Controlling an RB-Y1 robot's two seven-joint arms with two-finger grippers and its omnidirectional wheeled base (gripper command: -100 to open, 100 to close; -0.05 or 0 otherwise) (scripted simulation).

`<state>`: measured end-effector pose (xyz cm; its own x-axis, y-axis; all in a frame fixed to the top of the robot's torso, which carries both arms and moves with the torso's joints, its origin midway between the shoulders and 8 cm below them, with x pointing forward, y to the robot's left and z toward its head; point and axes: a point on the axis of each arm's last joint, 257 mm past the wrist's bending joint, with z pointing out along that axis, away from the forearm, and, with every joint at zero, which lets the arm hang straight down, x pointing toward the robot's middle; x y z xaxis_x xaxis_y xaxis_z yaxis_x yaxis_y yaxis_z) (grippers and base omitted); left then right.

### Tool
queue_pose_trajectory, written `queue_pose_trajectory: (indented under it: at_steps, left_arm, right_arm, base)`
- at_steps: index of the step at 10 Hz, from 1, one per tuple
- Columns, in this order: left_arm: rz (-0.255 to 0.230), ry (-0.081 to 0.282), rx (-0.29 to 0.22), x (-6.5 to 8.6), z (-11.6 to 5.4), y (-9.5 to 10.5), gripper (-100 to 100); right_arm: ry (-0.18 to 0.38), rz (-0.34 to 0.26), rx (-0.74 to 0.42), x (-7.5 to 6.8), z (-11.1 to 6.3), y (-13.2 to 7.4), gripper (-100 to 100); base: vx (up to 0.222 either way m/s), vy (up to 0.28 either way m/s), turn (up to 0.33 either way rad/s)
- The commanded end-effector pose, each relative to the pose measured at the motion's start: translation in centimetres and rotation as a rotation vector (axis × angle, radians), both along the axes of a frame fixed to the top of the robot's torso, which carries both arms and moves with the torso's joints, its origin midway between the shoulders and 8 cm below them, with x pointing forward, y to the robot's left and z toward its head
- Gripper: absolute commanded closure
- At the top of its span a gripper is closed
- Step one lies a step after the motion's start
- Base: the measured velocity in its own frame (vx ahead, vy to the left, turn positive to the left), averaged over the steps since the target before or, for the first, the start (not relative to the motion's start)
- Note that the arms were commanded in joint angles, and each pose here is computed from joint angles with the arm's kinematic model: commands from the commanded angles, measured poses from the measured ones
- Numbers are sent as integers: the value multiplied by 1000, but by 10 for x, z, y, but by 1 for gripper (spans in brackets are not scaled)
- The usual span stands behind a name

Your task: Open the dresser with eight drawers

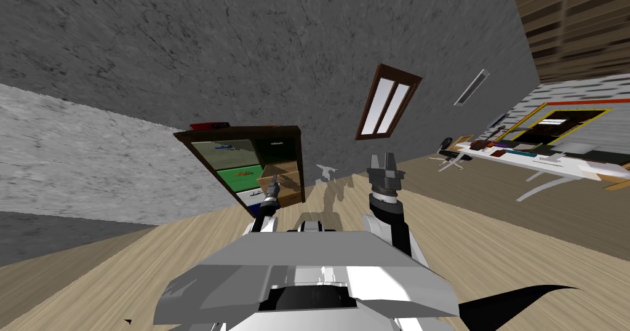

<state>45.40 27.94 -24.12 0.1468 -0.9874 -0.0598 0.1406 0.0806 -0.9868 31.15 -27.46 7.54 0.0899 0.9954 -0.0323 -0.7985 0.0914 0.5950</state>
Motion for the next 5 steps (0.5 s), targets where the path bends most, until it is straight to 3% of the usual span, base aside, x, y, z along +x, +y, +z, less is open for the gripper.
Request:
queue_pose_trajectory:
  at_steps: [1,5]
  left_arm:
    - [1,-1,-1,5,15,2,-100]
    - [3,-1,-3,9,37,3,-100]
  right_arm:
    - [0,0,0,0,0,0,0]
    - [0,0,0,0,0,0,0]
  base:
    - [15,7,-3]
    - [-6,3,-5]
